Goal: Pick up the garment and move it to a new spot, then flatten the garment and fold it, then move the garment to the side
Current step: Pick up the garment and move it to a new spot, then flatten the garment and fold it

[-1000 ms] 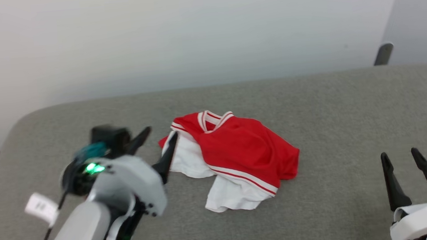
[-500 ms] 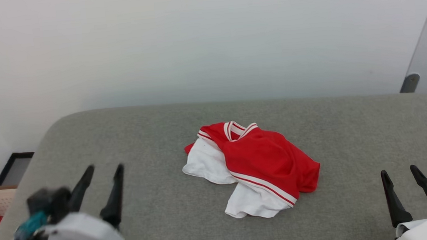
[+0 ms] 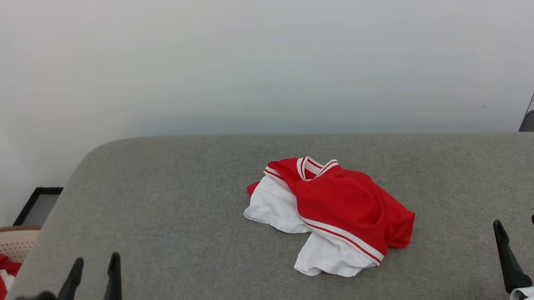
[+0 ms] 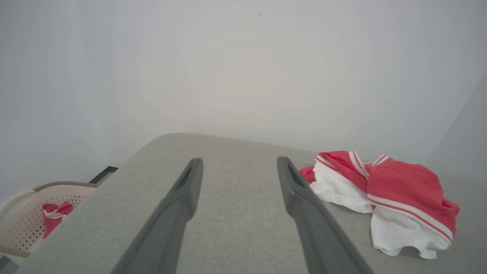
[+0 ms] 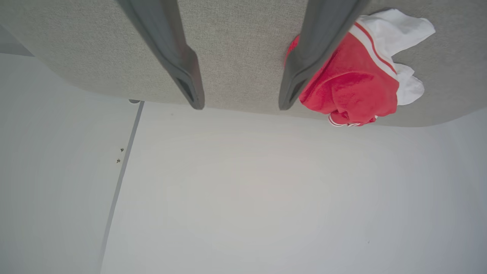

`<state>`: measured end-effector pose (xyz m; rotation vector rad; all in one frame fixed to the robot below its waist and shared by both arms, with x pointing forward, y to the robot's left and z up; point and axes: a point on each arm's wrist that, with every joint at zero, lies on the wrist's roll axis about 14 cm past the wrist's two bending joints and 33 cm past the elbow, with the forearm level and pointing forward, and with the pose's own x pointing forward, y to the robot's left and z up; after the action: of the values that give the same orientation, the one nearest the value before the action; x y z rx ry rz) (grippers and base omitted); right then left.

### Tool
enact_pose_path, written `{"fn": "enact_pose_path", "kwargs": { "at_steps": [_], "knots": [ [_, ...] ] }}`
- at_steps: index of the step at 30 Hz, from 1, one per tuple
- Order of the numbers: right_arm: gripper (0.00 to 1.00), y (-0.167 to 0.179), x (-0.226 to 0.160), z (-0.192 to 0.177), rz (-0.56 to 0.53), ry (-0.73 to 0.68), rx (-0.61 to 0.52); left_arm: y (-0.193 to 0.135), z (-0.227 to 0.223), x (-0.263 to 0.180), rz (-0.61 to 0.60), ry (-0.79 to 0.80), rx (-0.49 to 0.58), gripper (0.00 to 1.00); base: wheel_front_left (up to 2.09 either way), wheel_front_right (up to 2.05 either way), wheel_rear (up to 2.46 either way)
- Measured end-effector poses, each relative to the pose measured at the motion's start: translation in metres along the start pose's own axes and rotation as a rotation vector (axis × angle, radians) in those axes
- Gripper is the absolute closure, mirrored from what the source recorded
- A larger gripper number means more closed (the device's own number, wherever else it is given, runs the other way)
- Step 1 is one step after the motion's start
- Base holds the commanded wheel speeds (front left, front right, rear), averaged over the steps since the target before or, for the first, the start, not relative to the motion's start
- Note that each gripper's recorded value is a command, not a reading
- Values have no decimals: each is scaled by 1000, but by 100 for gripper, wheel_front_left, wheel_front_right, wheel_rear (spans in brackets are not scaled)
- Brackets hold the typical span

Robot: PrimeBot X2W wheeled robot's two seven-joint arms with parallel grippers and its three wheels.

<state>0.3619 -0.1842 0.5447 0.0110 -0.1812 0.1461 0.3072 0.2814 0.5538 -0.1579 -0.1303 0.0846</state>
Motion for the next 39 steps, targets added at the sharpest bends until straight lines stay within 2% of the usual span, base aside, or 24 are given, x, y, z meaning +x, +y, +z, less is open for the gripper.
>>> {"fn": "enact_pose_path", "kwargs": {
  "at_steps": [10,20,24,32,39],
  "knots": [
    [0,0,-1,4,-7,-16,0,13,-11,-10,38,11,-15,0,0,0,0],
    [0,0,-1,4,-7,-16,-4,9,-19,-8,19,44,-33,0,0,0,0],
    [0,1,0,3,-5,-14,-3,-5,-22,4,-44,91,-23,0,0,0,0],
    [0,1,13,7,7,-30,-12,-48,-7,54,-213,181,-3,0,0,0,0],
    [0,-13,21,10,-30,-42,-13,-82,-10,100,-332,317,20,0,0,0,0]
  ]
}}
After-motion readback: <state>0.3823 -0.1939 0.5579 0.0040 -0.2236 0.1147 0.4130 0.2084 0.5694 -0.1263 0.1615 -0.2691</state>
